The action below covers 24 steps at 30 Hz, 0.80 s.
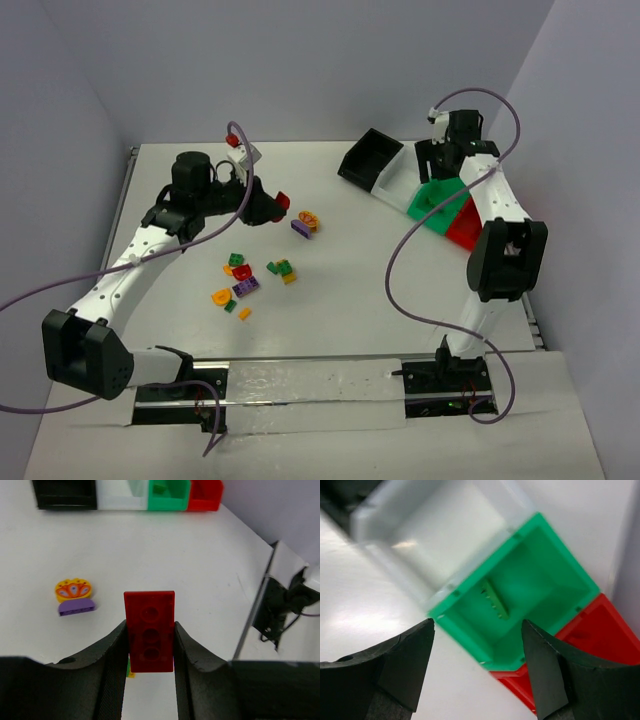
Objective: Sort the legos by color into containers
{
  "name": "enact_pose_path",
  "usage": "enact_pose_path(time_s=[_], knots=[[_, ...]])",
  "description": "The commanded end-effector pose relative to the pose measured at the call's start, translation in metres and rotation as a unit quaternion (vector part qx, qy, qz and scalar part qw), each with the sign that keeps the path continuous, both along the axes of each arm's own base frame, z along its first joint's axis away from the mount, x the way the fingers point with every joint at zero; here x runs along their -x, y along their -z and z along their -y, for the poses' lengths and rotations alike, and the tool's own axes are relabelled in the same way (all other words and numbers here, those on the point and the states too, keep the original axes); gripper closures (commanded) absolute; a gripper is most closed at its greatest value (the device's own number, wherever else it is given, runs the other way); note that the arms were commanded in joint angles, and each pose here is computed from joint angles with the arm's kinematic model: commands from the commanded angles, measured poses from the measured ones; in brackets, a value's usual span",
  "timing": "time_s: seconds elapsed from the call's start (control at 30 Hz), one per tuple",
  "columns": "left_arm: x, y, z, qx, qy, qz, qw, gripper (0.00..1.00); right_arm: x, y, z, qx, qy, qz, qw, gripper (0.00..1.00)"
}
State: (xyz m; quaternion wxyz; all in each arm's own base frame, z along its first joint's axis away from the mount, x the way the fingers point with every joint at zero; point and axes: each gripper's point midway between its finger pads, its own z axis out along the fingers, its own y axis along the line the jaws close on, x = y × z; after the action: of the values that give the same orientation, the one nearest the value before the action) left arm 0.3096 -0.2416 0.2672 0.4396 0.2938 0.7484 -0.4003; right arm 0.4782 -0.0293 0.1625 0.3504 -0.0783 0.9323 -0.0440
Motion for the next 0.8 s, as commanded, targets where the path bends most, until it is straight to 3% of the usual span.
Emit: enact_pose_path(time_s=[0.0,0.03,0.07,0.1,0.2,0.37,0.4,0.43,0.47,0.57,0.77], knots=[[0.033,-0.018,0.015,0.041,0.1,0.002,0.994,0.93,0.029,-0.088,-0.075,-0.098,-0.162,0.08,0.979,0.23],[0.043,-0.021,0.018,0.053,0.129,-0.006,0.99,0.94,0.042,-0.097,-0.094,-0.119,-0.213,0.085,0.966,0.23],[0.062,-0.025,0.022,0.075,0.183,-0.021,0.98,0.95,0.072,-0.116,-0.132,-0.16,-0.298,0.097,0.936,0.24],[0.066,-0.025,0.022,0.079,0.193,-0.026,0.978,0.96,0.079,-0.12,-0.142,-0.159,-0.328,0.103,0.925,0.24],[0.09,-0.024,0.022,0.096,0.255,-0.047,0.961,0.96,0.139,-0.145,-0.197,-0.179,-0.466,0.124,0.857,0.24],[0.119,-0.014,0.016,0.116,0.317,-0.109,0.935,0.95,0.209,-0.165,-0.248,-0.156,-0.585,0.163,0.779,0.25],[0.12,-0.016,0.016,0.119,0.331,-0.085,0.932,0.95,0.218,-0.163,-0.254,-0.153,-0.603,0.154,0.768,0.25],[0.126,-0.011,0.014,0.122,0.336,-0.116,0.927,0.95,0.23,-0.172,-0.266,-0.146,-0.63,0.157,0.746,0.25],[0.128,-0.013,0.014,0.125,0.352,-0.092,0.923,0.94,0.238,-0.166,-0.27,-0.141,-0.647,0.143,0.736,0.25],[0.139,-0.005,0.012,0.128,0.358,-0.138,0.915,0.91,0.257,-0.165,-0.289,-0.115,-0.68,0.139,0.71,0.25],[0.152,-0.003,0.016,0.131,0.379,-0.128,0.907,0.85,0.3,-0.146,-0.316,-0.084,-0.736,0.099,0.664,0.22]])
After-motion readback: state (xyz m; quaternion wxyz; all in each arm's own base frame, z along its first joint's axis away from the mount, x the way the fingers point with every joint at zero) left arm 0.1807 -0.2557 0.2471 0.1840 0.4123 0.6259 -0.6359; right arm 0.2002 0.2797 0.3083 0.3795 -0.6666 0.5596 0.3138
